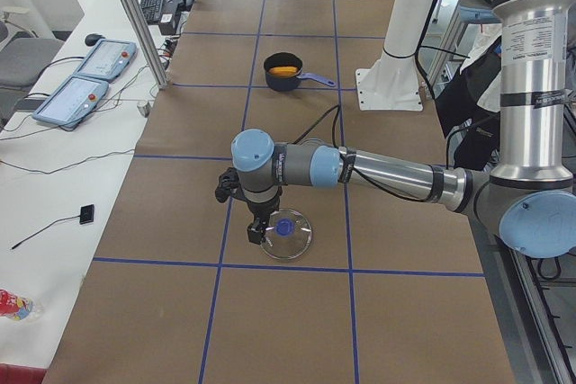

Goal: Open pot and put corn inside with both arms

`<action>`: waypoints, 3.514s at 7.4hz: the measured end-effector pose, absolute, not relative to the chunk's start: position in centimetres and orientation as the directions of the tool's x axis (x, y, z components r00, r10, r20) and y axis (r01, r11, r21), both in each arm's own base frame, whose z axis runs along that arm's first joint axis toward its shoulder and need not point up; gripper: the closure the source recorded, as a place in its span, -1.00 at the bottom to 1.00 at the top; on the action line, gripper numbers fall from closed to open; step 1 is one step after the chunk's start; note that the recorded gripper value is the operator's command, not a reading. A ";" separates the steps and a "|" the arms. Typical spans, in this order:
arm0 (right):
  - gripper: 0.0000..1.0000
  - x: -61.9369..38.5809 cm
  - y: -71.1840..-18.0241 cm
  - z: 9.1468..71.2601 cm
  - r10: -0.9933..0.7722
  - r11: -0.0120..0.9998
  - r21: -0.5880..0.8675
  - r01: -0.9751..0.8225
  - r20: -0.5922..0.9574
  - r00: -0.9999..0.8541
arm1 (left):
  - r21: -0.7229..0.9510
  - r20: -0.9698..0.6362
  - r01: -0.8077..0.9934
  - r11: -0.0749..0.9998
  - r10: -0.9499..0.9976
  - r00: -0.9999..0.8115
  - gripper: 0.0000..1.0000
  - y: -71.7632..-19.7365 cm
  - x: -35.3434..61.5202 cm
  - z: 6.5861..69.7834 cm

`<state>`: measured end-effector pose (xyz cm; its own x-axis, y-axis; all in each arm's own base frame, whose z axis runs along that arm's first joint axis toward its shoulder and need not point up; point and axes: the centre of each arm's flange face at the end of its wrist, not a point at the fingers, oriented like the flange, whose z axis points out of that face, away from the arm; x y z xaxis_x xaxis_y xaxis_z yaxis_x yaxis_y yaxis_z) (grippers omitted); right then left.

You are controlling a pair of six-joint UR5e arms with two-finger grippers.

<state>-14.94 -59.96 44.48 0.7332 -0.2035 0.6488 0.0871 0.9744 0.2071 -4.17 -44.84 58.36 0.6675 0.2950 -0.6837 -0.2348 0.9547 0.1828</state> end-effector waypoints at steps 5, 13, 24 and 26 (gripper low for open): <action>-1.00 7.1 -45.2 65.6 -0.073 0.997 0.068 0.038 0.651 0.756 | 0.150 -0.660 -0.233 0.961 0.273 0.699 -0.97 -43.8 -6.4 59.2; -1.00 10.7 -41.8 67.6 0.002 0.999 0.035 -0.033 0.650 0.760 | 0.112 -0.660 -0.175 0.978 0.205 0.723 -0.97 -43.7 -6.4 58.7; -1.00 10.6 -41.4 68.5 -0.034 0.995 0.091 -0.033 0.649 0.760 | 0.114 -0.681 -0.120 0.986 0.166 0.713 -0.97 -40.2 -6.1 61.7; -1.00 10.6 -41.4 68.5 -0.034 0.995 0.092 -0.033 0.650 0.760 | 0.114 -0.682 -0.120 0.986 0.166 0.713 -0.97 -40.2 -6.1 61.7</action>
<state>10.62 -41.38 68.46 0.7595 -0.0343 0.6496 -0.0334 0.9952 0.0917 -6.14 -40.21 61.71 0.7128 0.1655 -0.6816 -0.1199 0.9862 0.1141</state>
